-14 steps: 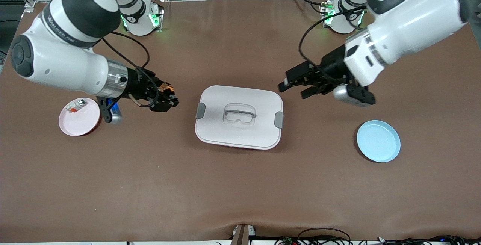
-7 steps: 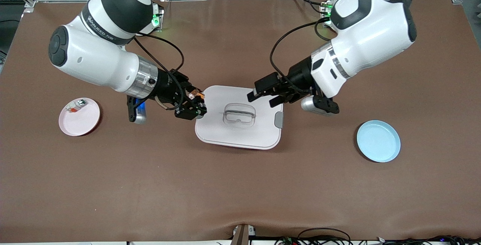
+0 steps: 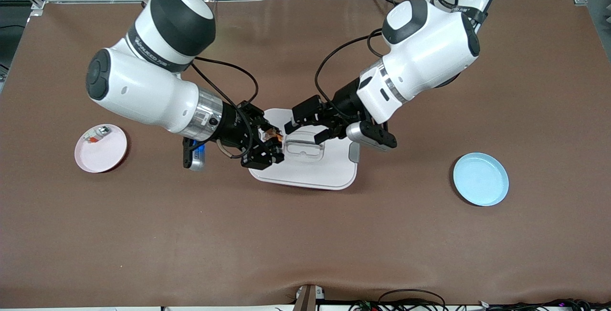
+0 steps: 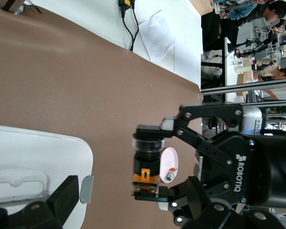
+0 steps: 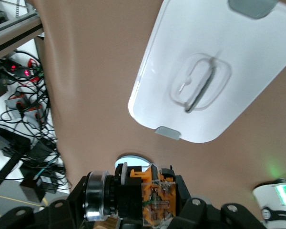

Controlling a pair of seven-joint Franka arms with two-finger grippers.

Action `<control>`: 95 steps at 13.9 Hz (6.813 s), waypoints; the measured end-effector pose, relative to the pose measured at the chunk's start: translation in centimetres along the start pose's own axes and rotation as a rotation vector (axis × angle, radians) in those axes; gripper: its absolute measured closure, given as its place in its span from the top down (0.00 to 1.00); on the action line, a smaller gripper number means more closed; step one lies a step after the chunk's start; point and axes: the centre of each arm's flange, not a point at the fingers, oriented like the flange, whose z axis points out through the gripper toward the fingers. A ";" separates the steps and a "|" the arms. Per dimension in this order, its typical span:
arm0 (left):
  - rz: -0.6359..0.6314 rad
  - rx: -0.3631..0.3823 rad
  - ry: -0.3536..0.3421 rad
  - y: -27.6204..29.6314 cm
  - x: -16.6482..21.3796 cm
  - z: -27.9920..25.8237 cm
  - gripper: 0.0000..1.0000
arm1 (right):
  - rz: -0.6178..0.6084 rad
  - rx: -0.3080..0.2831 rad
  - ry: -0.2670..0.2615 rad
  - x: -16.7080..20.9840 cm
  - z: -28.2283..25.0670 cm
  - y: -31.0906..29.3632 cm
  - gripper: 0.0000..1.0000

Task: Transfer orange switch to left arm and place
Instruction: 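Close the left gripper on the switch held by the right gripper, then open the right gripper and withdraw while the left gripper pulls the switch away, then move the switch over the blue plate while the right gripper returns to rest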

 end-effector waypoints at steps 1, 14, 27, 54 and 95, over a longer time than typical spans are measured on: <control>0.032 -0.001 0.003 -0.1 0.2 0.2 1.00 | 0.004 0.006 -0.002 -0.3 0.6 -0.1 0.73; 0.113 -0.049 0.091 -2.7 2.3 4.5 1.00 | 0.057 0.056 -0.024 -1.7 1.0 -1.0 0.73; 0.127 -0.066 0.105 -2.0 2.6 4.3 0.34 | 0.051 0.122 -0.031 -1.5 1.6 -1.9 0.73; 0.265 0.542 -0.203 -5.2 3.9 -14.0 0.34 | -0.791 -0.333 0.144 17.9 -17.2 1.0 1.00; -1.202 0.986 0.455 -44.5 9.9 -22.4 0.34 | -1.139 -0.714 0.237 27.5 -30.2 8.2 1.00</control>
